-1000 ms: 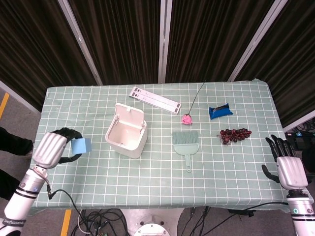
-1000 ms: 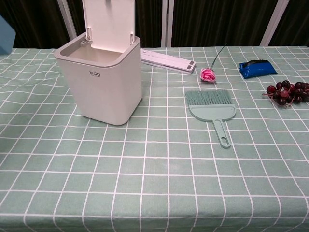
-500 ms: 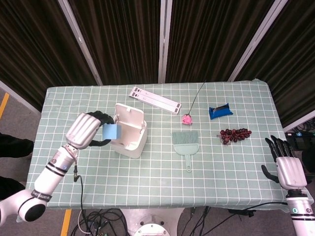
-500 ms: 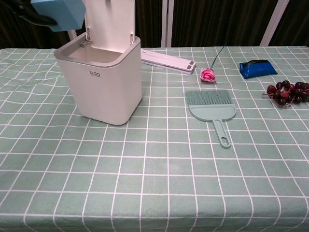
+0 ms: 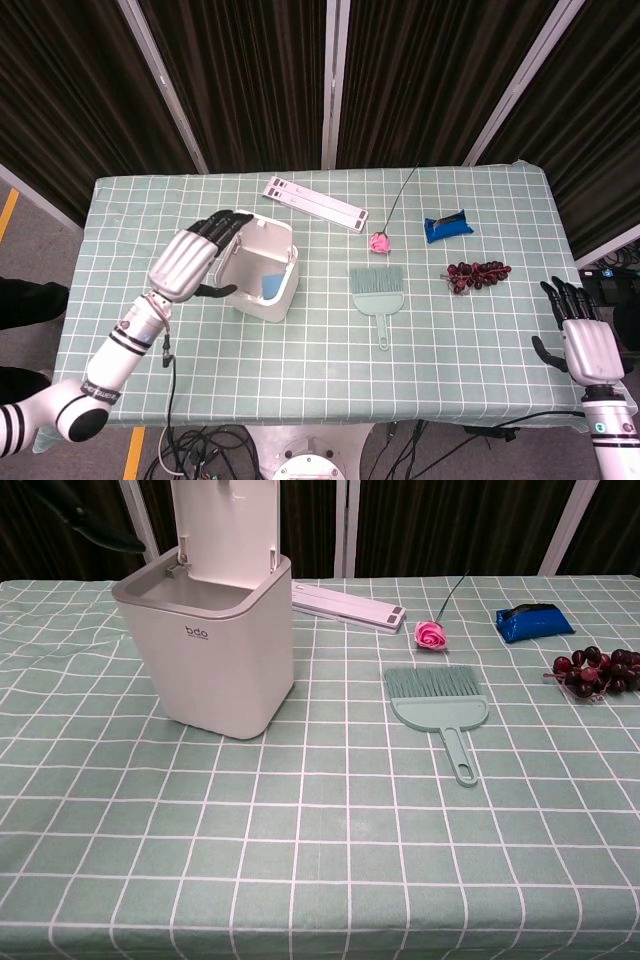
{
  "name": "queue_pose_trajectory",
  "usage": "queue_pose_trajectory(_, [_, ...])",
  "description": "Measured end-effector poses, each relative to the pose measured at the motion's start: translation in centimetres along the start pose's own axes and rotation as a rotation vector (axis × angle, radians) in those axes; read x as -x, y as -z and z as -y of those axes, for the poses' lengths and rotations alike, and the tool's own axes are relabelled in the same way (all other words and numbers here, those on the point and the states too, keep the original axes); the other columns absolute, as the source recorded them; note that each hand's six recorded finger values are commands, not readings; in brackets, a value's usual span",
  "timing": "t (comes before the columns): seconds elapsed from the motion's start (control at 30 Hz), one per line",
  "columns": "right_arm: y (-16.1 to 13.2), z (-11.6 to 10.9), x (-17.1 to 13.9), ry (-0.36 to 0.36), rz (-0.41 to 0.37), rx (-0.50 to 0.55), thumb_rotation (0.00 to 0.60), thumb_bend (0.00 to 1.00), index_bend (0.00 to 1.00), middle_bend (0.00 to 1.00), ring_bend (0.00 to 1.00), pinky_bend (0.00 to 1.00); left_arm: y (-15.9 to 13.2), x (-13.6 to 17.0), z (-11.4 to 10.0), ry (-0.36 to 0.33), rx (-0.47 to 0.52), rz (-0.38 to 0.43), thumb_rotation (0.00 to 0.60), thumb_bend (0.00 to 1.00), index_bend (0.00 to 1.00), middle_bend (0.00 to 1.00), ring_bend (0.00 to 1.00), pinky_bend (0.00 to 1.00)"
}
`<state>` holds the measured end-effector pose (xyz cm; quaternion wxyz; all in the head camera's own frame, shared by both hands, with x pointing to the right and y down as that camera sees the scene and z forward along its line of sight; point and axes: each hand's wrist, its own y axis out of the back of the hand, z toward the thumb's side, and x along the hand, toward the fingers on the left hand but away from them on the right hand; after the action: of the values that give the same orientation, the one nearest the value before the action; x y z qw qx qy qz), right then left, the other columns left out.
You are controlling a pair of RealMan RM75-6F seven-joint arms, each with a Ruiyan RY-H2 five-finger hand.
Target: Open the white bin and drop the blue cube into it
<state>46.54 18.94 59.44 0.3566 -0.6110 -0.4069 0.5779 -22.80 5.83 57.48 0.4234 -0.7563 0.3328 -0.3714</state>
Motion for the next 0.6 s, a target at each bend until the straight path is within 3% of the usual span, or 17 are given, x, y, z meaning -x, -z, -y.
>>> queue_pose_trajectory(0.23, [0.1, -0.1, -0.2, 0.004, 0.000, -0.002, 0.600, 0.25, 0.00, 0.00, 0.00, 0.00, 3.8, 4.9, 0.1, -0.004, -0.059, -0.126, 0.600, 0.00, 0.09, 0.13, 0.09, 0.27])
queue_pose_trajectory(0.47, [-0.4, -0.3, -0.4, 0.016, -0.018, -0.010, 0.600, 0.25, 0.00, 0.00, 0.00, 0.00, 9.1, 14.6, 2.7, 0.018, -0.148, -0.341, 0.600, 0.00, 0.09, 0.13, 0.09, 0.22])
queue_pose_trajectory(0.6, [-0.7, -0.3, -0.6, 0.020, -0.025, -0.016, 0.600, 0.25, 0.00, 0.00, 0.00, 0.00, 10.8, 18.6, 4.0, 0.010, -0.196, -0.412, 0.600, 0.00, 0.09, 0.13, 0.08, 0.20])
